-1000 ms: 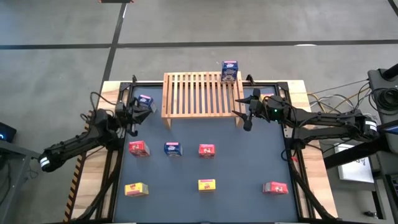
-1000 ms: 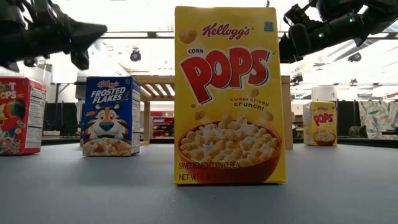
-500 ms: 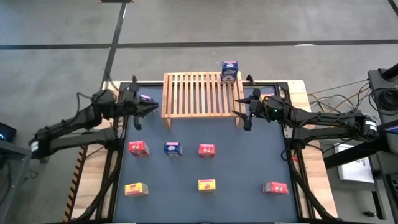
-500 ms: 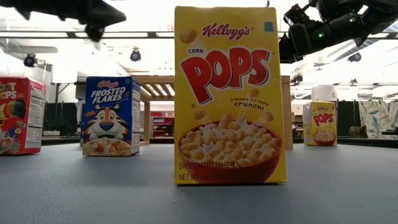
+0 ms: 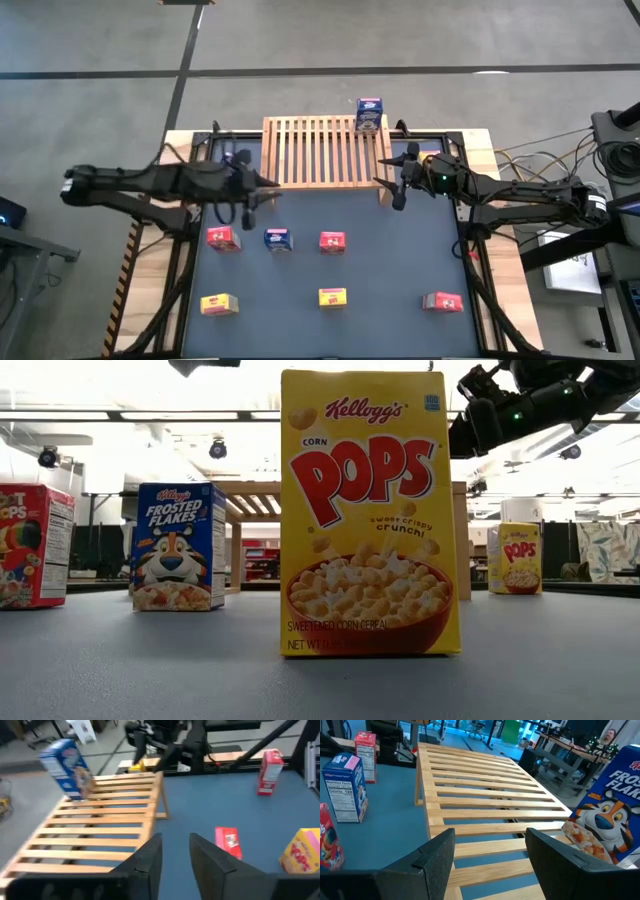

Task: Stack cereal on shelf
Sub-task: Put the top right red cereal box on the shelf

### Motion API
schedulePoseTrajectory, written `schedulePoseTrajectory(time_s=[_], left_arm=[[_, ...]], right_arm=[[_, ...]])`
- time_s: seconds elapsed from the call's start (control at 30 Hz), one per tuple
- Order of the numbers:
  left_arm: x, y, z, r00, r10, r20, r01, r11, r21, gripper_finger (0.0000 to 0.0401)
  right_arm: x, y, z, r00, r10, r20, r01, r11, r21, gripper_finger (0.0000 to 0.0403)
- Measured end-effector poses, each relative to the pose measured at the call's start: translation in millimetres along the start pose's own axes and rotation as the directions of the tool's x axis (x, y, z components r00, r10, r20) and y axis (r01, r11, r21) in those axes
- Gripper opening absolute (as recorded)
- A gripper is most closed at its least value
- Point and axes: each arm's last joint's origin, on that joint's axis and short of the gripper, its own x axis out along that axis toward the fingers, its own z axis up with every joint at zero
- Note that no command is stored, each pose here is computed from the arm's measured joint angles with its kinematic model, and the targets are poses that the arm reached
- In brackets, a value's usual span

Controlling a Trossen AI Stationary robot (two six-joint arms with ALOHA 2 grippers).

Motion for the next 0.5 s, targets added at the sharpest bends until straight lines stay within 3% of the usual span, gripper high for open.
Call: schedulePoseTrajectory(time_s=[0.13,0.33,0.5], left_arm=[[30.6,-14.1,-2.2,0.995,-0.015,-0.101,0.010,0.999,-0.048,0.0148],[81.1,-34.1,-24.3,0.960,-0.043,-0.277,0.022,0.997,-0.078,0.0253],[113.1,-50.3,-38.4,0.929,-0.061,-0.366,0.045,0.998,-0.052,0.0296]], right_arm=[[-0.1,0.2,-0.5,1.000,0.002,-0.005,-0.002,1.000,0.003,0.0233],[-0.9,0.8,-2.6,1.000,0.009,-0.029,-0.009,1.000,0.015,0.0233],[-3.0,0.5,-2.0,1.000,0.009,-0.029,-0.009,1.000,0.026,0.0233]])
